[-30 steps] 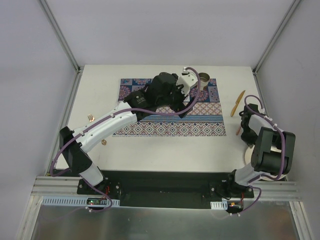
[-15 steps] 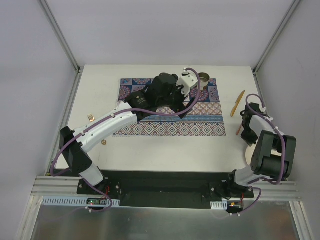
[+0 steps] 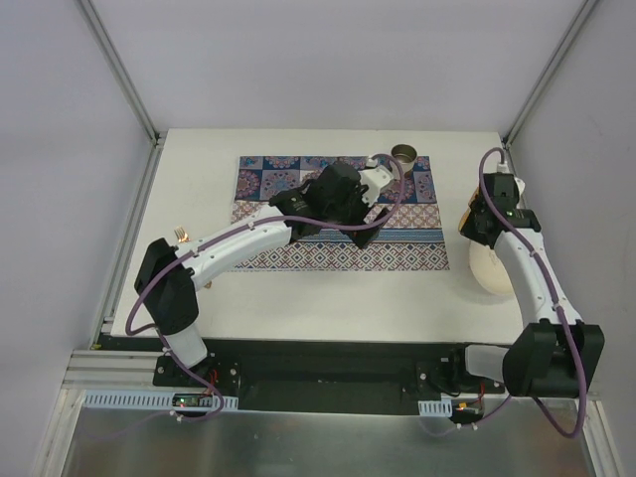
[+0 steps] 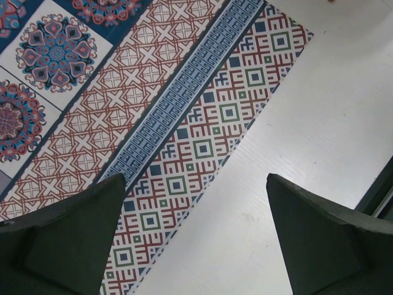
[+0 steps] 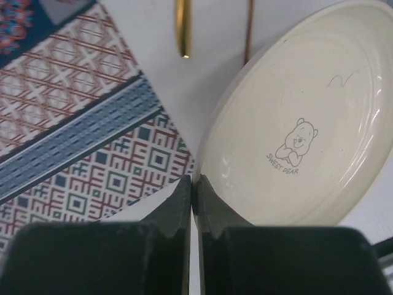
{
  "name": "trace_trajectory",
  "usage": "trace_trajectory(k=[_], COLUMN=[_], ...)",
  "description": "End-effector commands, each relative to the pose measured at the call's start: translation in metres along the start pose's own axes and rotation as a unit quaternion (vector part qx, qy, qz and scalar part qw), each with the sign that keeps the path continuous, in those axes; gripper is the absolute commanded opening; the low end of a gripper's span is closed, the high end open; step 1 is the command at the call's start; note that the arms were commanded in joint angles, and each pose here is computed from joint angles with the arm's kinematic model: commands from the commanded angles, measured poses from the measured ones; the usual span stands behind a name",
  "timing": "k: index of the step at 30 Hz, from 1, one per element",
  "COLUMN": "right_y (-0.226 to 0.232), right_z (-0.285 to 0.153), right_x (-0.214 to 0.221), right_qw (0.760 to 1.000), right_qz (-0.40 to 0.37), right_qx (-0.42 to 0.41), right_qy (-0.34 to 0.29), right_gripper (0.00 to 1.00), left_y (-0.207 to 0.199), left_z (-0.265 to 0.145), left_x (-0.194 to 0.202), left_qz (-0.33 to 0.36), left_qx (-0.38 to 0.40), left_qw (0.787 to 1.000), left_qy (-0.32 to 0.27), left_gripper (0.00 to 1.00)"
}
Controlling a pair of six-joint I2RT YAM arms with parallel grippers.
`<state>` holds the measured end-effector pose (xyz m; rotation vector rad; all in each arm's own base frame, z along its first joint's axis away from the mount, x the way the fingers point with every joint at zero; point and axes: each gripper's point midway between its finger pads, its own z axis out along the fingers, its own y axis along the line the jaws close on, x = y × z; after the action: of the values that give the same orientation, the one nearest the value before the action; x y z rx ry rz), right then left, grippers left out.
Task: Set the dinner table for one person
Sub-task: Pick up the plate from the corner of the board.
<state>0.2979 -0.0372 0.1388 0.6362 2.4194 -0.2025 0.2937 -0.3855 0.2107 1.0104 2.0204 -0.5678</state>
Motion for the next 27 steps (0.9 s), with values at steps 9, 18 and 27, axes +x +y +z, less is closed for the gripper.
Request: trace_trajectory(k=[9,18,27], right_y=[0.113,0.158,0.232], right_z=[-0.091,-0.103,-0.14], right_x=[-0.017,-0.057,-0.067], right_qw=[0.948,0.92,0.854], right_qz=[-0.077,-0.019,-0.053], right_qx=[-0.306,-0.382,-0.518], right_qy=[-0.053,-0.083,-0.007], right_gripper=[0.01,0.01,0.01], left_y=[-0.007,0.005,0.013], left_z=[0.028,0.038,0.013], left_x=[0.028,0.031,-0.001], left_qz=[-0.071,-0.208,-0.186], left_qx=[0.019,-0.013,-0.047], left_qw=[0.997,0.971,0.949], left_qy=[-0.007,-0.12,-0.251], left_gripper=[0.96,0.97,0.99])
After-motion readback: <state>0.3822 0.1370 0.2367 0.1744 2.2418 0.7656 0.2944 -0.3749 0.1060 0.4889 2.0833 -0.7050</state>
